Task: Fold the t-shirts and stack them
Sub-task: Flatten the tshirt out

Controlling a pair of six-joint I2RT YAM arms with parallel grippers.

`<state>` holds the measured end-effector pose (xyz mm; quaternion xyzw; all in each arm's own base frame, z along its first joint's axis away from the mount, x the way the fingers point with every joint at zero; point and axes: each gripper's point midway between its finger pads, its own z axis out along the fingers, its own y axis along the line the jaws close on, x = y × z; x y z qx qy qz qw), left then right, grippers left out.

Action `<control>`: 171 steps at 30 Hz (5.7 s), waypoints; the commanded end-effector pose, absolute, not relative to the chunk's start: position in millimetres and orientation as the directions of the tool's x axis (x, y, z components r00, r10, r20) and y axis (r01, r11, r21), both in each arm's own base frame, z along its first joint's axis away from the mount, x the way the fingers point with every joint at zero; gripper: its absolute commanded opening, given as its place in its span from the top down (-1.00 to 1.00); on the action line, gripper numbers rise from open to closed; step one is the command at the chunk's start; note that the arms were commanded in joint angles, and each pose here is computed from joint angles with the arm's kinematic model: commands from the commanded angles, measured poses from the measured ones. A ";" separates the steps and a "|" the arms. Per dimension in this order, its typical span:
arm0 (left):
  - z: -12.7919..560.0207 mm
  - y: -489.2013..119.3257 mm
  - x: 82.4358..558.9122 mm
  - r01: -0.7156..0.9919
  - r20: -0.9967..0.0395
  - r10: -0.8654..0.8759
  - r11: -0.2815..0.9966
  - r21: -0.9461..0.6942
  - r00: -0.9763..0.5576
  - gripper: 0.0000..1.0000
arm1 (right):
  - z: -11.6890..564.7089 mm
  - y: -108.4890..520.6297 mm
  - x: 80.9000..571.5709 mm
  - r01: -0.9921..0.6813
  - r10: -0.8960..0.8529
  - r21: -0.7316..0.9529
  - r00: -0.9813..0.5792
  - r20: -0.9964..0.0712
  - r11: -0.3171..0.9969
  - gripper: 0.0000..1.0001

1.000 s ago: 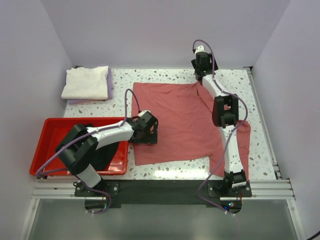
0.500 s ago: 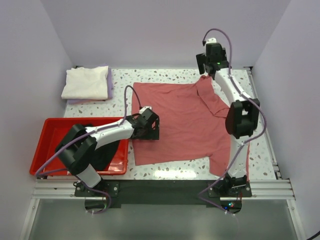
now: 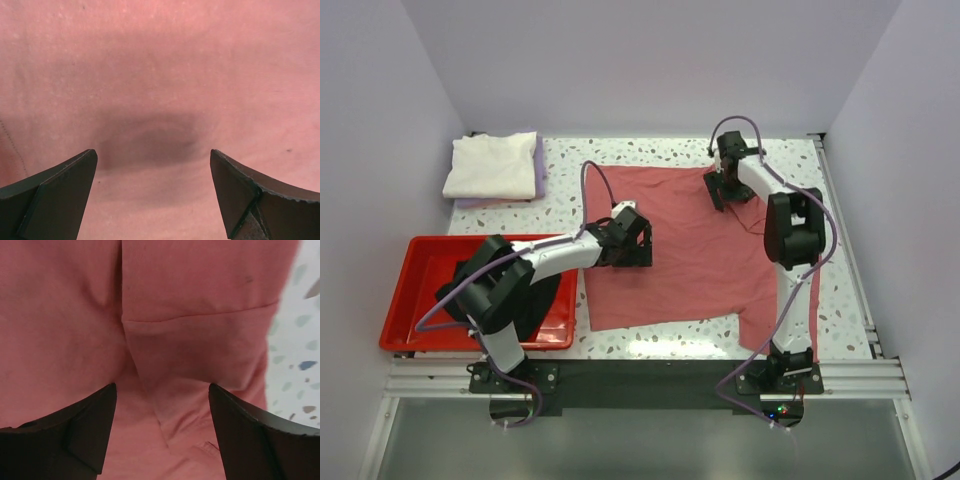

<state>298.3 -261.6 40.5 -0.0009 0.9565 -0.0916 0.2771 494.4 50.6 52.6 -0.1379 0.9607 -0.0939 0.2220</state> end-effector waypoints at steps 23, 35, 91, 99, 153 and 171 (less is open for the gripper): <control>-16.7 -215.8 269.1 -0.034 -0.431 -0.044 0.999 -0.030 -0.901 -1.00 | 66.3 -3.0 517.5 -0.043 -0.294 -0.534 -0.870 -0.395 0.844 0.76; -19.2 -209.9 259.5 -0.039 -0.402 -0.044 0.999 -0.020 -0.914 -1.00 | 85.7 -63.8 547.9 0.083 -0.229 -0.572 -0.862 -0.451 0.816 0.83; 71.7 -275.2 356.3 0.095 -0.616 -0.086 0.962 -0.255 -0.783 -1.00 | 83.0 67.3 602.5 -0.145 -0.229 -0.181 -0.736 -0.637 0.973 -0.23; 41.7 -269.9 354.4 0.073 -0.572 -0.069 0.972 -0.223 -0.817 -1.00 | 53.2 57.7 606.3 -0.136 -0.249 -0.227 -0.759 -0.602 0.964 0.29; 108.7 -264.0 392.5 0.083 -0.696 -0.068 0.980 -0.180 -0.715 -1.00 | 175.1 15.9 572.6 0.240 0.089 -0.048 -0.527 -0.845 0.970 -0.98; 43.0 -229.6 466.9 -0.078 -0.596 -0.117 0.993 -0.091 -0.794 -1.00 | 53.5 -44.2 466.8 0.349 0.280 -0.030 -0.798 -0.533 0.937 -0.98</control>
